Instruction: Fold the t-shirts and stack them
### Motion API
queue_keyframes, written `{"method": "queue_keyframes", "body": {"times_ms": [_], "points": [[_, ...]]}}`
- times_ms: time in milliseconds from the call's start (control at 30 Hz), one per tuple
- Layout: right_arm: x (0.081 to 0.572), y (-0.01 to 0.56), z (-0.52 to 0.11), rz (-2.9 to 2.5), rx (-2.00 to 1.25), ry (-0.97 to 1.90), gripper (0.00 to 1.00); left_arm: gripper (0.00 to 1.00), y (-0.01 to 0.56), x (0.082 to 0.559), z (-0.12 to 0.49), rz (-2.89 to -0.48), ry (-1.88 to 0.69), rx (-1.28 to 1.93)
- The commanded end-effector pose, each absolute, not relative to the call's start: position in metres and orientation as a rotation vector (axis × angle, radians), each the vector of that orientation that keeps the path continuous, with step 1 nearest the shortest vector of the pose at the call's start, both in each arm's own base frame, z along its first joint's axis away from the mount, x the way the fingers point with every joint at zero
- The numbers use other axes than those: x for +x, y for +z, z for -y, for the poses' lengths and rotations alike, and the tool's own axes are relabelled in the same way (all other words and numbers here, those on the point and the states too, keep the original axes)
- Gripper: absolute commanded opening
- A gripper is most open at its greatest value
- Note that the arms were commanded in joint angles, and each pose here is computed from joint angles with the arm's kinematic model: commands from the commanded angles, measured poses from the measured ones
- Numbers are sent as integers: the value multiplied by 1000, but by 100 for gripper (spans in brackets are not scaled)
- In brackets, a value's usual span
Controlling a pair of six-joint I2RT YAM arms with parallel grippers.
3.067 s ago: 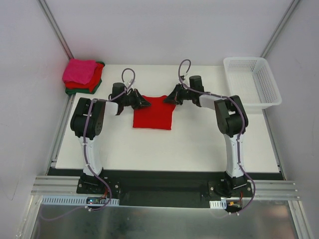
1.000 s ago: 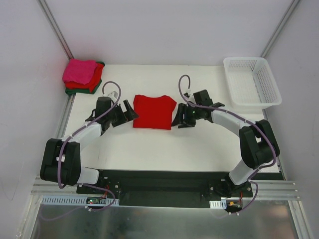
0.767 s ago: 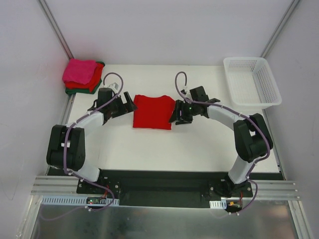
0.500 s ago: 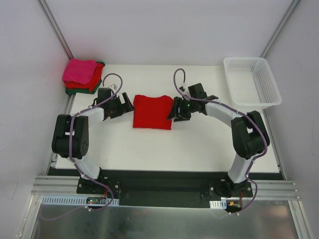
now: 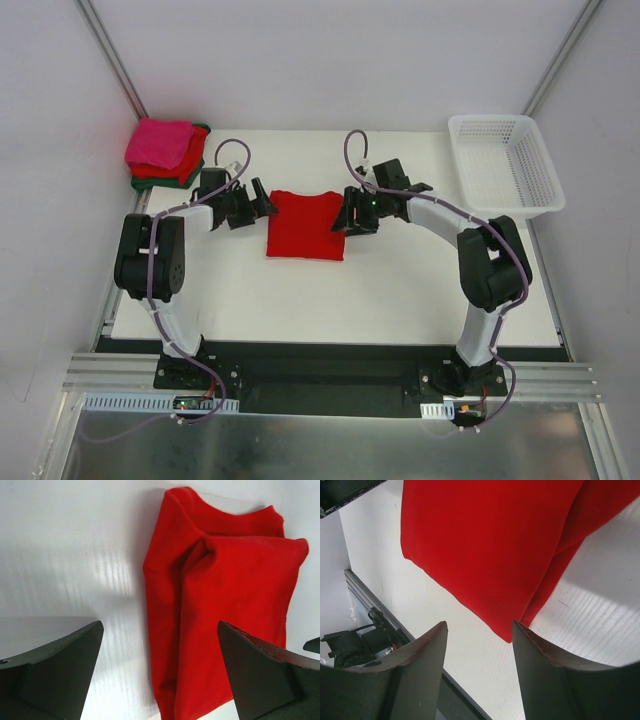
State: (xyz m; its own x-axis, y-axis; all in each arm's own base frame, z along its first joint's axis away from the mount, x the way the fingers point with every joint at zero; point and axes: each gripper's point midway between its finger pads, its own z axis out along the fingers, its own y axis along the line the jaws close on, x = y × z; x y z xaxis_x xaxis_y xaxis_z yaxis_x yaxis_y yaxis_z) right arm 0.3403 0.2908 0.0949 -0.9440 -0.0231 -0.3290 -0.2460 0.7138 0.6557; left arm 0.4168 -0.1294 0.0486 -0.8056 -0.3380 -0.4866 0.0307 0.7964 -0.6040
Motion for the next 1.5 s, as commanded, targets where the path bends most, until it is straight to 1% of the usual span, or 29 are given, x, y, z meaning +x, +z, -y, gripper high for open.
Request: {"method": "queue_keyframes", "body": {"times_ms": [0,300,567,733,933,1167,1400,1467], "points": [[350,110,-296,-2598,-220,1061,57,99,52,426,143,-2378,-924,-211],[355,109,-302,-2606,-212,1067,57,99,40,426,161,-2372,-1054,-217],[358,86,-308,-2662,-204,1069,57,99,30,420,172,-2389,-1116,-205],[365,76,-316,-2681,-212,1059,57,99,24,416,173,-2401,-1121,-203],[372,50,-321,-2733,-188,1022,57,99,19,412,175,-2415,-1134,-198],[366,16,-314,-2821,-136,955,57,99,16,409,176,-2425,-1146,-195],[358,4,-309,-2855,-119,929,57,99,7,394,182,-2471,-1159,-184],[359,5,-308,-2851,-120,928,57,99,3,390,186,-2501,-1117,-155]]}}
